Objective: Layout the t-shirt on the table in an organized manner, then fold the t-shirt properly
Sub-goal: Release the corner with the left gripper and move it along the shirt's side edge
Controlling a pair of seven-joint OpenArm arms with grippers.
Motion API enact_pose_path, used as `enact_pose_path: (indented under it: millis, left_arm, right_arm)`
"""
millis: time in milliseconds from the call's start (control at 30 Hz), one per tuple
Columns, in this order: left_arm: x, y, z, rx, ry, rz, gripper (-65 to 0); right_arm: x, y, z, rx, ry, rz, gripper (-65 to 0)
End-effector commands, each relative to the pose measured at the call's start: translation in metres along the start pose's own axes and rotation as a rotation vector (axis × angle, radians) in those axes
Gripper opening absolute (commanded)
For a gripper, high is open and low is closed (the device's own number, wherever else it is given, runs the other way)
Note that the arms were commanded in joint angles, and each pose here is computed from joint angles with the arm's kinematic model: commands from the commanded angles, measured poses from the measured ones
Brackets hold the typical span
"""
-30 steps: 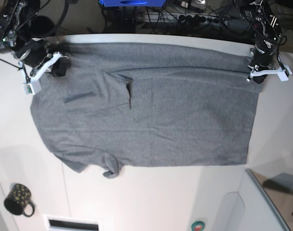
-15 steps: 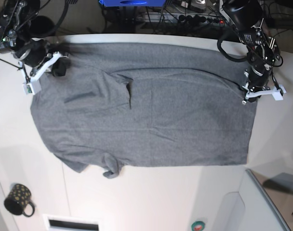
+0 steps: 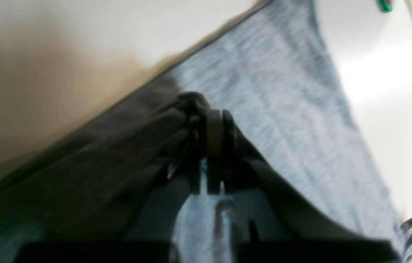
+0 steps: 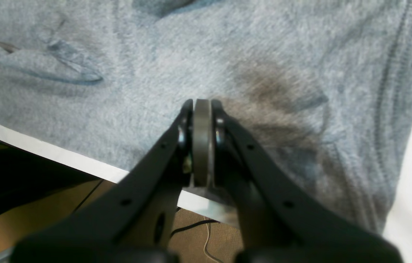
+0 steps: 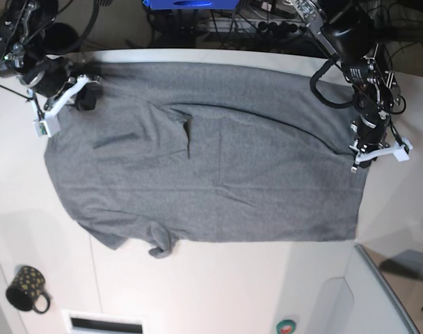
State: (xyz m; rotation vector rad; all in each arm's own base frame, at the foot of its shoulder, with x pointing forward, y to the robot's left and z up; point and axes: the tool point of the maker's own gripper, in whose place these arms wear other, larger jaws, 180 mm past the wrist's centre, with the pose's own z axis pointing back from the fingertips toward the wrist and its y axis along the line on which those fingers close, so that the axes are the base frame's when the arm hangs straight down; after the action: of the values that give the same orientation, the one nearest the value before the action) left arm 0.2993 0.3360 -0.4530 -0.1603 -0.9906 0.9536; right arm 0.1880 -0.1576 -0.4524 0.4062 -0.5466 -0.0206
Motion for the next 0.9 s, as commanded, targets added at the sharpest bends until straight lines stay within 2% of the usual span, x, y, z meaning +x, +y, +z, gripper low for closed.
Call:
enact_pose_path:
  millis: [0, 433, 467, 567, 667, 800, 867]
  left_arm:
    - [0.02, -0.005, -0.002, -0.001, -0.054, 0.005, -65.0]
    - [0.008, 0.001, -0.01, 0.026, -0.018, 0.039, -65.0]
    - [0.009, 0.001, -0.01, 0.026, -0.02, 0.037, -63.5]
    - [0.008, 0.004, -0.008, 0.03, -0.018, 0.038, -50.0]
    - [0.008, 0.007, -0.007, 0.037, -0.02, 0.04, -39.2]
    - [0.039, 0.023, 0.007, 0.064, -0.114, 0.066, -24.2]
    - [0.053, 0.022, 0.014, 0.06, -0.15, 0.056, -18.8]
  right_arm:
    - [0.01, 0.0, 0.003, 0.004, -0.031, 0.016, -63.2]
    - [0.011, -0.007, 0.006, -0.011, -0.027, 0.032, -63.0]
    - [0.011, -0.007, 0.006, -0.011, -0.027, 0.032, -63.0]
    - [0.011, -0.007, 0.006, -0.011, -0.027, 0.032, -62.9]
    - [0.011, -0.007, 0.006, -0.011, -0.027, 0.032, -62.9]
    - [0.011, -0.008, 0.007, -0.012, -0.025, 0.032, -62.9]
    - [0.011, -0.01, 0.008, -0.017, -0.023, 0.038, -62.9]
